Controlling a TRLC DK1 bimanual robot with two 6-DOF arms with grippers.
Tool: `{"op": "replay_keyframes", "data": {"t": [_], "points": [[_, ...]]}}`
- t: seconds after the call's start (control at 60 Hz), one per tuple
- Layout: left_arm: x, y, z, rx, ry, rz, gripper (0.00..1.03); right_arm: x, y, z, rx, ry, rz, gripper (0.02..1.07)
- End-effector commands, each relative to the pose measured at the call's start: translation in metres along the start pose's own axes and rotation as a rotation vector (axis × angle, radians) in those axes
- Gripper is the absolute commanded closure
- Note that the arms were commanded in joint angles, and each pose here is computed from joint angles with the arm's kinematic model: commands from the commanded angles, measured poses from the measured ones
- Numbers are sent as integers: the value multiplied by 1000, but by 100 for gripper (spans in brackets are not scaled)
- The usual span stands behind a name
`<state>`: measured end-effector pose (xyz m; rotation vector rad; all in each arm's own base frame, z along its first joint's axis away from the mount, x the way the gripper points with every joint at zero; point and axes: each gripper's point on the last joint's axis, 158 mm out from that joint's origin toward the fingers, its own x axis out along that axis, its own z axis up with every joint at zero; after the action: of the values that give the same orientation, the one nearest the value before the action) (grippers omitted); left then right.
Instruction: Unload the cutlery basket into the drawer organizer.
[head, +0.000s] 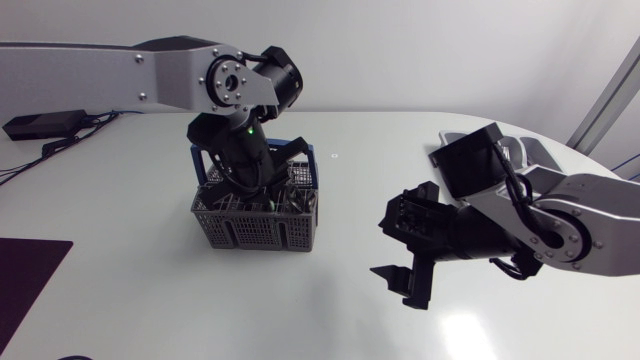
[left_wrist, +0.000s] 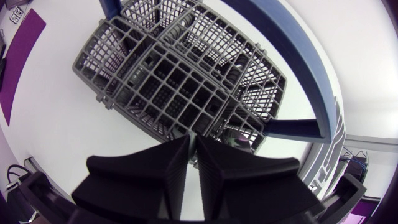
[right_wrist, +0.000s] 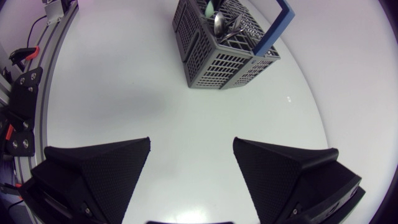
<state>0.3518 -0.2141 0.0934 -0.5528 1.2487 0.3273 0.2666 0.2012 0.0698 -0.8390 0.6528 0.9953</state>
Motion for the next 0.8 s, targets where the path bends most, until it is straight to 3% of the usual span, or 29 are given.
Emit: {"op": "replay_keyframes", "data": {"t": [0.0,0.1,0.783], "points": [[3,-3,0,-15,1,14,94,8,8,-7,21,19,22,11],[4,1,-1,-10,6,27,98,10,10,-8,20,18,23,11],[-29,-1,2,6,-18,-50,98,12,13,-6,8,18,29,11]]}}
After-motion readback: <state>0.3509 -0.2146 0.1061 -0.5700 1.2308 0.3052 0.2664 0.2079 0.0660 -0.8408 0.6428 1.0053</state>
